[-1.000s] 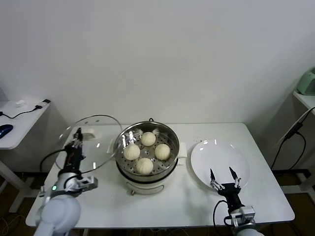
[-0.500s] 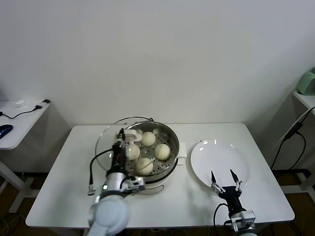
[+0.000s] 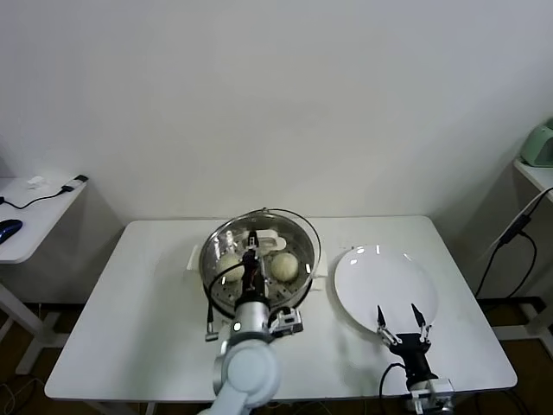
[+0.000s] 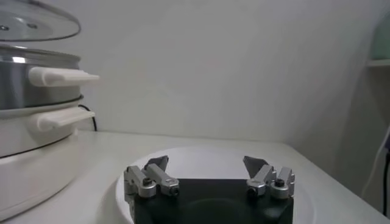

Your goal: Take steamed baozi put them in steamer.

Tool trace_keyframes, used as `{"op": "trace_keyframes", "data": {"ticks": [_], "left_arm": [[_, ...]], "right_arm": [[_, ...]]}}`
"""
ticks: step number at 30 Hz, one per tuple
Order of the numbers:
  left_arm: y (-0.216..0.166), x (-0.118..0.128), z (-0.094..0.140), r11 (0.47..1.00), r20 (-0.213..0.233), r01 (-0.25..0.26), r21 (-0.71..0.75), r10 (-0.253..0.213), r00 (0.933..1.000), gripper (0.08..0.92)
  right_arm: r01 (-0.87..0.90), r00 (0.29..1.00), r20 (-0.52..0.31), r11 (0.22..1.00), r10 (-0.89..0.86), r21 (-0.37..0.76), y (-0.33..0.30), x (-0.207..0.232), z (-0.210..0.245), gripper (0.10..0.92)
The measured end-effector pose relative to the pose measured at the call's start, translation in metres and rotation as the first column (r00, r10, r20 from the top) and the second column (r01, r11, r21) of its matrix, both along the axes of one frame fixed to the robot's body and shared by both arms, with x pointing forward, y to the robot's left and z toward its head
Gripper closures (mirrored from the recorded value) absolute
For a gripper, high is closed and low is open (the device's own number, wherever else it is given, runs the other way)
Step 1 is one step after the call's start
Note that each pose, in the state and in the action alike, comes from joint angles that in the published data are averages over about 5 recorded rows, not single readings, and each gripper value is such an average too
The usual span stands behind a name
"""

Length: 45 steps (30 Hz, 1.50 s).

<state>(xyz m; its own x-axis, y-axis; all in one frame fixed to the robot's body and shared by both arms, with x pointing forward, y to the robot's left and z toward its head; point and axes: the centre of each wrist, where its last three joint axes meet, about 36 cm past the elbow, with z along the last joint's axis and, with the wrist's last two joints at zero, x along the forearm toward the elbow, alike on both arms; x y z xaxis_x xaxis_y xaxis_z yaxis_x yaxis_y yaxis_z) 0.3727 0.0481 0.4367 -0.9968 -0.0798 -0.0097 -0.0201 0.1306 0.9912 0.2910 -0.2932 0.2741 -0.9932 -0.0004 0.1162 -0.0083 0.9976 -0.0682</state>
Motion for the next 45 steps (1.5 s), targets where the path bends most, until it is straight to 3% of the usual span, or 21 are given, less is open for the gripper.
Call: {"op": "trace_keyframes", "data": {"ticks": [20, 29, 45], "left_arm": [[-0.001, 0.014, -0.026, 0.996, -0.015, -0.037, 0.085, 0.038, 0.9992, 0.869], [0.005, 0.015, -0.029, 0.994, -0.015, -0.029, 0.106, 0.031, 0.9994, 0.856], [0.019, 0.003, -0.017, 0.997, -0.021, -0.002, 0.079, 0.003, 0.9998, 0.422]], "right_arm": [[0.016, 1.000, 0.018, 1.000, -0.016, -0.012, -0.001, 0.000, -0.006, 0.200], [0.006, 1.000, 0.019, 1.000, -0.005, -0.021, 0.000, -0.002, -0.009, 0.200], [-0.020, 1.000, 0.022, 0.999, 0.021, -0.031, 0.001, 0.000, -0.001, 0.200]]}}
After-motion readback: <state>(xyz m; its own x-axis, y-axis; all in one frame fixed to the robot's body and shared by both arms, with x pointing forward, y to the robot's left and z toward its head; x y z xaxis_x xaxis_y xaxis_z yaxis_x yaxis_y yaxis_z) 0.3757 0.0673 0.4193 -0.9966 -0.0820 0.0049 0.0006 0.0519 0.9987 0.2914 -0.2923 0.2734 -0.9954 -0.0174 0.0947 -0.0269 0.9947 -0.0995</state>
